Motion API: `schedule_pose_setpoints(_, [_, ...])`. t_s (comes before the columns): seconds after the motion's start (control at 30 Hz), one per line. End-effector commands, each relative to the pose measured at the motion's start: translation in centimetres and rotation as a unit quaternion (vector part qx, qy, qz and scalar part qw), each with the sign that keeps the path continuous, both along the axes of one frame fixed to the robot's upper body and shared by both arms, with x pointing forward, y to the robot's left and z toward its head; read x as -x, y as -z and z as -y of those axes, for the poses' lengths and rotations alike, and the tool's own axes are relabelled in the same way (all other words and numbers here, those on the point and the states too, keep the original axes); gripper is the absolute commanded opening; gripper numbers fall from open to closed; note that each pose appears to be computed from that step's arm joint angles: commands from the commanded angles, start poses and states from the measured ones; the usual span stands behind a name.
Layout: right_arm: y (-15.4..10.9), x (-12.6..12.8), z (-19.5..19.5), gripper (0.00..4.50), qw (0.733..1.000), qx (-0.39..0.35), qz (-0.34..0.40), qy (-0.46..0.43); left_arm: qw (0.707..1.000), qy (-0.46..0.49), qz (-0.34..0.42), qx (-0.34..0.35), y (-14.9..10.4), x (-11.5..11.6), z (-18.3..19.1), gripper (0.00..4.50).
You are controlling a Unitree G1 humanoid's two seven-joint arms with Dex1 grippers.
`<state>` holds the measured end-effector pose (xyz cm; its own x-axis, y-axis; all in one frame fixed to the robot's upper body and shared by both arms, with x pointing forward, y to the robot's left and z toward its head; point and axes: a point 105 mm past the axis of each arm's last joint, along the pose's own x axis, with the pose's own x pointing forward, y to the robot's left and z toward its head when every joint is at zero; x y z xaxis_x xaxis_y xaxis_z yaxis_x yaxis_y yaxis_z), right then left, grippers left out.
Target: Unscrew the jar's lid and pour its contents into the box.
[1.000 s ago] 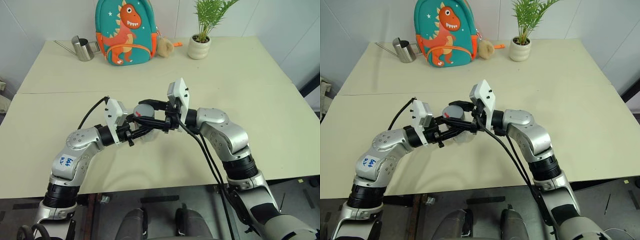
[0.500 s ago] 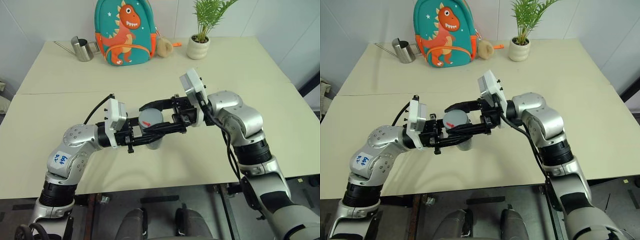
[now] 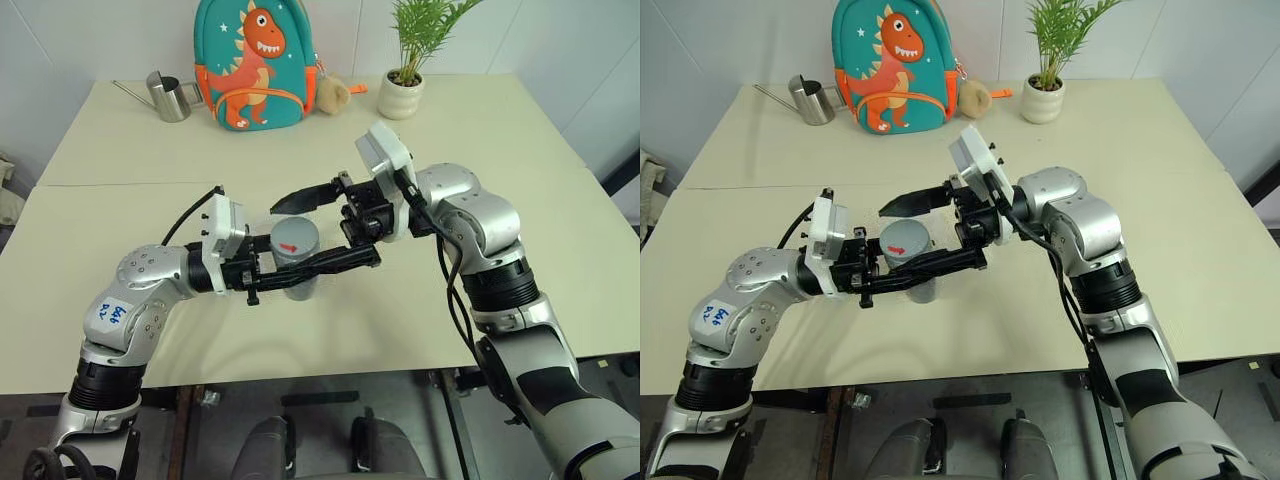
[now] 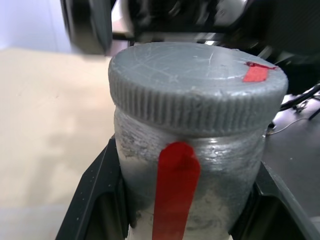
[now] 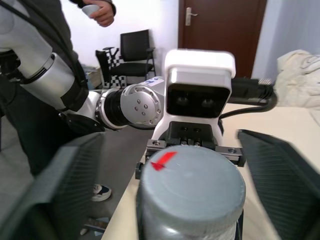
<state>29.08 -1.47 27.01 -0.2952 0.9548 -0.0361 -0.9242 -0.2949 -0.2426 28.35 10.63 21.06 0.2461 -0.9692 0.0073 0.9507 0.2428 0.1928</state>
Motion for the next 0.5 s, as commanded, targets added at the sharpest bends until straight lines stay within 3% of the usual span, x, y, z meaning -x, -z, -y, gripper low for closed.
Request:
schedule_pose_setpoints(0.03, [-2.0,-0.9,1.8,4.49,0.997,-0.031,0.050,0.047,0.999,-0.032,0.016,0.002,-0.9,-0.1,-1.7,1.92])
schedule_pose_setpoints(0.5, [-1.0,0.6,-2.3,4.49,0.996,-0.060,0.046,0.055,0.999,-0.045,0.023,0.004,-1.1,-1.1,-1.1,1.92])
